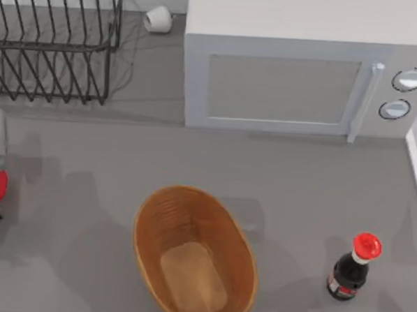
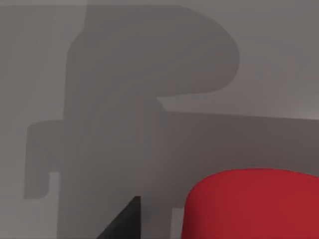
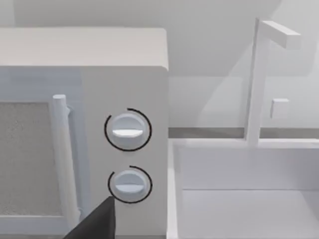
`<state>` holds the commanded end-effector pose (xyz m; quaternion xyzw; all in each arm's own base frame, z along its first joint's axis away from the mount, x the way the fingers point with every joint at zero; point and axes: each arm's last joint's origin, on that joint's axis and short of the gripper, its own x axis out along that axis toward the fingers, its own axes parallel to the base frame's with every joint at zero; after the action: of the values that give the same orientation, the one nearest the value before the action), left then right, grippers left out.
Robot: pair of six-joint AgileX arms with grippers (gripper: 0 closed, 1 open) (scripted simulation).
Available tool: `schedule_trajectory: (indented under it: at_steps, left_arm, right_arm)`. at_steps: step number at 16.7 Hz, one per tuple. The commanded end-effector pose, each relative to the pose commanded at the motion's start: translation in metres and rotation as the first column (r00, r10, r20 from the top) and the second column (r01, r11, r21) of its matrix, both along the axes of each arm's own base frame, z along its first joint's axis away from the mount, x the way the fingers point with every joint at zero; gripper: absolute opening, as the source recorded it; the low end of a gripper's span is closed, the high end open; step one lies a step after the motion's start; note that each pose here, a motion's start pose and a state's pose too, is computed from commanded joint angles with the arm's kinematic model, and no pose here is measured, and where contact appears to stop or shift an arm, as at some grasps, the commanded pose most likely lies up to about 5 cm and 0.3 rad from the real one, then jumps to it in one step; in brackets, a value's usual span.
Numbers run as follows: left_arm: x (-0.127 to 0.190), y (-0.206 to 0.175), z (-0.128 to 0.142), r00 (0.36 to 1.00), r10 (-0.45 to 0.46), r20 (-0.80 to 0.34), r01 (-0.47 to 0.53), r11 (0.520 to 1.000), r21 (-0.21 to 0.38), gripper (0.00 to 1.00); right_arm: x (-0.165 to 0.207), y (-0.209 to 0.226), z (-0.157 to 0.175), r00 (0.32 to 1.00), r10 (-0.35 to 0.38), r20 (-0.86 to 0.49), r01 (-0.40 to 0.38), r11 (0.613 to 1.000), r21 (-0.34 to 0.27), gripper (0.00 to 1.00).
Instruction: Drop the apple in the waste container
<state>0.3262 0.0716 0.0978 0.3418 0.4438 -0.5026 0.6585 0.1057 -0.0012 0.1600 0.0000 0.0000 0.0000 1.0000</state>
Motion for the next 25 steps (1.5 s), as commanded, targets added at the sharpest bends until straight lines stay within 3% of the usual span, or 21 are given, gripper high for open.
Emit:
schedule_trajectory:
  at_steps: [8,19,25]
  left_arm:
    - [0.000,0.000,0.000,1.000,0.000,0.000,0.000,1.000,0.000,0.02]
    - [-0.001,0.002,0.010,1.000,0.007,-0.001,-0.007,1.000,0.000,0.00]
    - [0.008,0.003,0.075,1.000,-0.005,-0.031,0.004,1.000,-0.005,0.00]
  right_arm:
    - [0.000,0.000,0.000,1.000,0.000,0.000,0.000,1.000,0.000,1.00]
    - [0.000,0.000,0.000,1.000,0.000,0.000,0.000,1.000,0.000,1.00]
    - [0.000,0.000,0.000,1.000,0.000,0.000,0.000,1.000,0.000,1.00]
